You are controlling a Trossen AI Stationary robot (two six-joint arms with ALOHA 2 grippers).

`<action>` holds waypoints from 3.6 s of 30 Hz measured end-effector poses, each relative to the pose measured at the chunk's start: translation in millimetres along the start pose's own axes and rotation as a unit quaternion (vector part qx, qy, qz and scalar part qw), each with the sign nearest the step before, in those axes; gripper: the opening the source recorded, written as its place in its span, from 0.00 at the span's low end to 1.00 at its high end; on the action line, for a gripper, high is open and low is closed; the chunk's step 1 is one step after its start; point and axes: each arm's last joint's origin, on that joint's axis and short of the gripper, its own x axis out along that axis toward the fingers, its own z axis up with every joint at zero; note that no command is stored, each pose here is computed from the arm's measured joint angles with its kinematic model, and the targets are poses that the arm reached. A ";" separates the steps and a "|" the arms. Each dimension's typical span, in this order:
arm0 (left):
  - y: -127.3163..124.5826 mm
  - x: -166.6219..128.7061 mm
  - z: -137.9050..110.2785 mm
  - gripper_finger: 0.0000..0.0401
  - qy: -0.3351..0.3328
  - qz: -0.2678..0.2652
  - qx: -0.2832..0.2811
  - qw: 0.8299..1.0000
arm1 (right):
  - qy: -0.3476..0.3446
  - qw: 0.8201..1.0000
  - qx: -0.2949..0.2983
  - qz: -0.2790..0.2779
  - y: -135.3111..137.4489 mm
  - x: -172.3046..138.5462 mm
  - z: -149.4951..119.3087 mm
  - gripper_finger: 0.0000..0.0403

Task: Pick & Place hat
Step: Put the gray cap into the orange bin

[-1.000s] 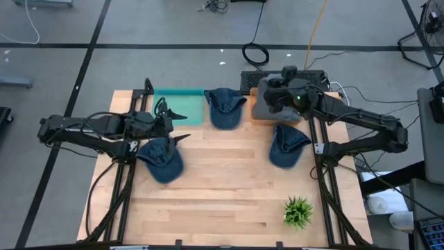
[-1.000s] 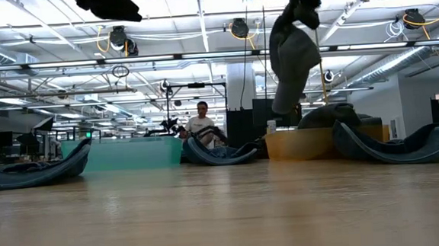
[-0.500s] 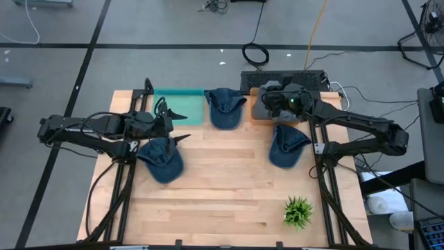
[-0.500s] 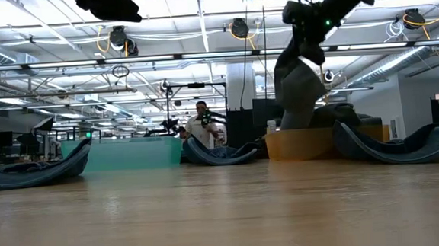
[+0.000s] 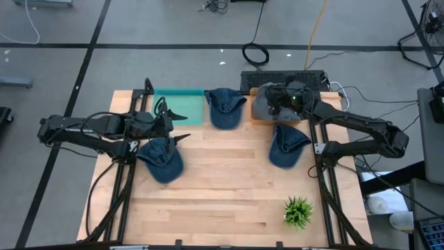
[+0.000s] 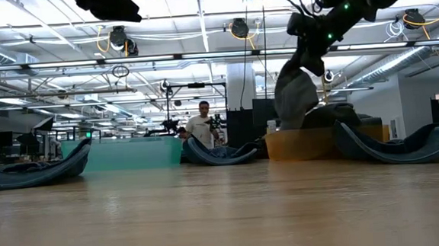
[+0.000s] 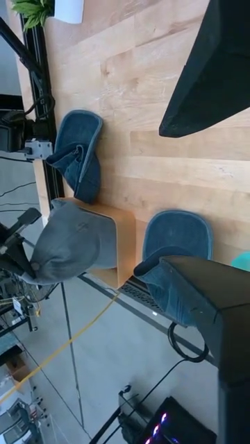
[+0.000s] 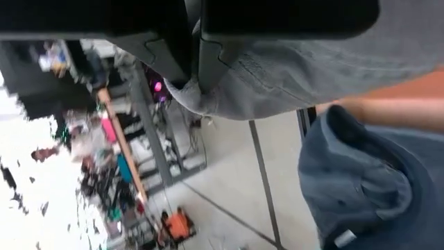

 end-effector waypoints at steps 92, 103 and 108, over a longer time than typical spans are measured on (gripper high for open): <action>0.0 -0.5 -10.2 0.62 0.053 0.014 -0.001 0.998 | 0.056 0.973 0.222 0.034 58.9 53.2 -60.2 0.52; -0.5 -1.2 -15.6 0.63 0.080 0.012 -0.003 0.997 | -0.087 0.968 0.232 -0.029 32.4 13.9 -18.8 0.52; -0.4 -1.1 -15.0 0.62 0.077 0.012 -0.004 0.997 | -0.111 0.952 0.281 0.044 39.9 10.9 -15.1 0.52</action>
